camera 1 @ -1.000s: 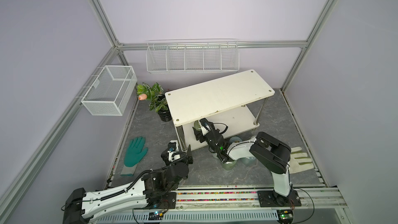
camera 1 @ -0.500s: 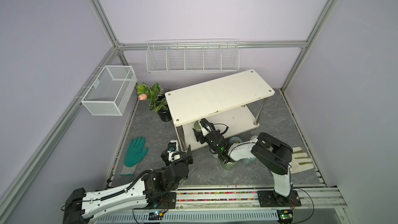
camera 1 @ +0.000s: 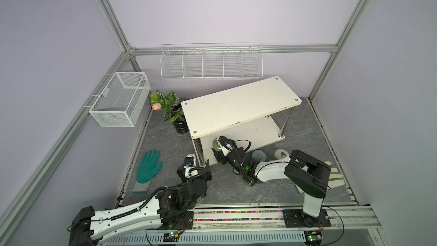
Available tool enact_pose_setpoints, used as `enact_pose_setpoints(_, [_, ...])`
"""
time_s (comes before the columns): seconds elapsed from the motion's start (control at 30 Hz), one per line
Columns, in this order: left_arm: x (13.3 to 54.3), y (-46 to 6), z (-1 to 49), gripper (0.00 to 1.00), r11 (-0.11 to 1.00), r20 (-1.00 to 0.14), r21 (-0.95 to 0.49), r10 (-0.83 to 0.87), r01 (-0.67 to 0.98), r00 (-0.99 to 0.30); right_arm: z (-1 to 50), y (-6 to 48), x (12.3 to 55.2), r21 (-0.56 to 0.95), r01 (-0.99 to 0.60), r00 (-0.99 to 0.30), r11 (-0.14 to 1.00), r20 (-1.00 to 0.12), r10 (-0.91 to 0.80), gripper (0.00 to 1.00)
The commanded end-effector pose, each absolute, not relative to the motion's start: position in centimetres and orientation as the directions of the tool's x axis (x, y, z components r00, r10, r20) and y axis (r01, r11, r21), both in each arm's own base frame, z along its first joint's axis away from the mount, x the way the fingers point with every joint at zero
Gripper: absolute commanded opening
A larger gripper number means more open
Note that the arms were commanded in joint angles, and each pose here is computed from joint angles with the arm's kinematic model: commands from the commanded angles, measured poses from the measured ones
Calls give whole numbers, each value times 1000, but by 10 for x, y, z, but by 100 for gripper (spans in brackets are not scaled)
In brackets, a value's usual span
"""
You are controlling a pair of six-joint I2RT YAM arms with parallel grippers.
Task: Remove the tea canisters from the shelf
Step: Pick up the tea canister from the shelf.
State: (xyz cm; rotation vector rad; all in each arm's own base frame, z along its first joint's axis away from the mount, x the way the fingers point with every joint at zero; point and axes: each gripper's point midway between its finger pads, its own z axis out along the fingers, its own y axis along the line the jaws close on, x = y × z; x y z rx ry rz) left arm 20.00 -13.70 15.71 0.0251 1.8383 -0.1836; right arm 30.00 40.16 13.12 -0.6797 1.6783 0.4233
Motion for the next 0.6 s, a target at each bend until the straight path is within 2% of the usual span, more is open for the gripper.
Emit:
enact_pose_setpoints(0.0, [200,-135,156,100,988,-961,-106,-73,111,-265,178,399,293,-65,-641,-35,765,-993,-114,64])
enact_pose_setpoints(0.57, [199,-130,160,100,985,-962,-137,-107,105,-250,185,391,248,-70,-697,-44,714,-989,-139,65])
